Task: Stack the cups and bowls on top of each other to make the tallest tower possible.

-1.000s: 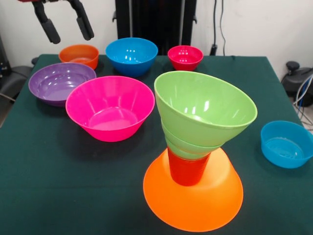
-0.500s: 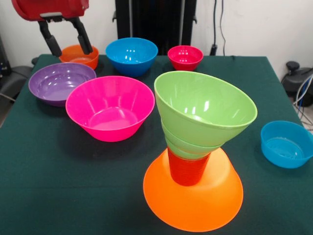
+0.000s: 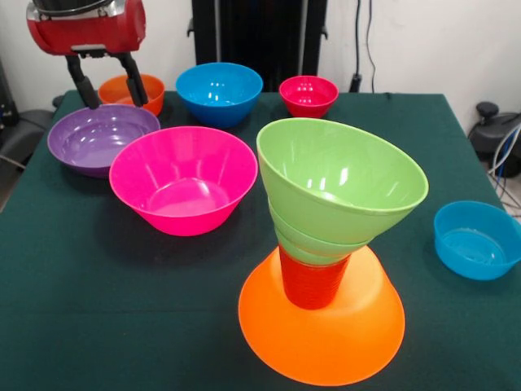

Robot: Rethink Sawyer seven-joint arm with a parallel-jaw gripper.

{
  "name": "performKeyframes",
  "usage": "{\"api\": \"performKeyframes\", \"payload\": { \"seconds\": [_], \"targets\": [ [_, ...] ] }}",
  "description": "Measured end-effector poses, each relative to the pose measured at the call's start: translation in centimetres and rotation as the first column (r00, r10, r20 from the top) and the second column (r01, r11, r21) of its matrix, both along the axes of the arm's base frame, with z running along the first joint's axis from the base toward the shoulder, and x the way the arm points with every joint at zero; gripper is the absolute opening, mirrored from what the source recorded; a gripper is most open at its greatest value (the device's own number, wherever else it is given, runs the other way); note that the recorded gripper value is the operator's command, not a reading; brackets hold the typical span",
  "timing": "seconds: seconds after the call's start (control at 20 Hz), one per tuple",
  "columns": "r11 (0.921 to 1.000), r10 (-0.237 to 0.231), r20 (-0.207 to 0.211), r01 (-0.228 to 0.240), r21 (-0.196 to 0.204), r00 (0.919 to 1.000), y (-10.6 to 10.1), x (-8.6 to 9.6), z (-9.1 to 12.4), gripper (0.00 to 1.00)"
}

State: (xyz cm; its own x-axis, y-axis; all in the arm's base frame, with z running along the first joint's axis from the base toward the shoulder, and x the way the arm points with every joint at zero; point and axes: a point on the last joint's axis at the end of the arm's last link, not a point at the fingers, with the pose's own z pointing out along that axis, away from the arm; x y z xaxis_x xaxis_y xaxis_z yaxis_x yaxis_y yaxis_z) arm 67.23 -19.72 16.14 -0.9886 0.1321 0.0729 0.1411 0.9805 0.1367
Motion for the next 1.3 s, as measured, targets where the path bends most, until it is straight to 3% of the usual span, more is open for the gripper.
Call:
{"api": "performKeyframes", "payload": {
  "seconds": [0.4,0.8,1.3],
  "targets": [
    [0.9991,0.028,-0.015,-0.029,-0.030,0.9995,-0.9,-2.0,-1.5,1.00],
    [0.9969,0.055,-0.022,-0.056,-0.055,0.9982,-1.3,-2.8,-2.1,1.00],
    [0.9954,0.075,-0.027,-0.076,-0.058,0.9968,-2.0,-3.9,-2.8,1.00]
  ]
}}
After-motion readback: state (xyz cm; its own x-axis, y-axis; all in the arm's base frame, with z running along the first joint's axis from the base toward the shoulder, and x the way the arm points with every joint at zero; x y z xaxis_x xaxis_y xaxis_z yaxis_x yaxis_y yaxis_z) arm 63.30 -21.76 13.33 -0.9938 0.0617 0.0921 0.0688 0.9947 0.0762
